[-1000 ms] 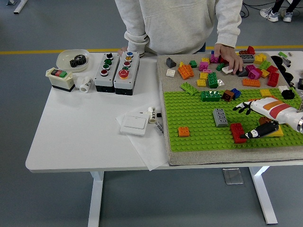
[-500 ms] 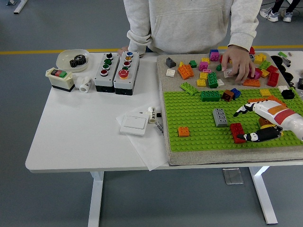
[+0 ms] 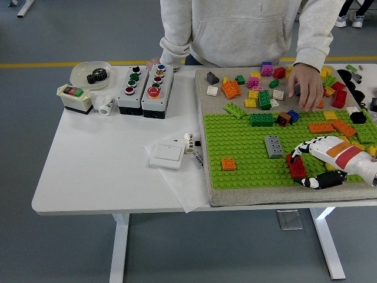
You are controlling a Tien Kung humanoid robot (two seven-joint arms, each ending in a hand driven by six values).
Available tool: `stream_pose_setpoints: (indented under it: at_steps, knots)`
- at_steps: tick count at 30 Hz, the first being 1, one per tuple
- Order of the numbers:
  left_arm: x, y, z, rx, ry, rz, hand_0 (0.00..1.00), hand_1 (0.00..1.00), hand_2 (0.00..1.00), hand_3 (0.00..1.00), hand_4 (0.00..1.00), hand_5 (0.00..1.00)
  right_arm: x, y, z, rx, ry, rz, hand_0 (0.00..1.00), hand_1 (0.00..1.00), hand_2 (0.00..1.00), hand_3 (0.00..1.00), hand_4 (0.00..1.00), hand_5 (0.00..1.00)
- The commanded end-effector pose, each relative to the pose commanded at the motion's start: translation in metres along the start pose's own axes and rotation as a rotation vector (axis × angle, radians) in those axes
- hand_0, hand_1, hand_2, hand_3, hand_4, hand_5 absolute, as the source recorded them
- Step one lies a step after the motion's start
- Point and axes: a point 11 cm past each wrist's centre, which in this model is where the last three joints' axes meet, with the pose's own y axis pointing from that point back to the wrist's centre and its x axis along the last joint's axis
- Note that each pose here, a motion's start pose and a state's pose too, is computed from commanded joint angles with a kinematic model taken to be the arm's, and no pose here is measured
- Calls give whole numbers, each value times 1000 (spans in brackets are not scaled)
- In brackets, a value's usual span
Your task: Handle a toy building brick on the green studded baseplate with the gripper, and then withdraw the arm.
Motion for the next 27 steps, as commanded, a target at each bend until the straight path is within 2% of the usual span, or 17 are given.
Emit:
stream_pose_setpoints:
  at_steps: [16,27]
  knots:
    - [0,0,1,-3,0,-2,727,731,739,600,666,604,-11,1,11,-29,-7,-29,734,700,724,601,789,550]
    - [0,0,2,-4,-2,-1,727,731,741,600,666,604,-12,1,15,-40,-8,-27,731,699,720,603,795,547]
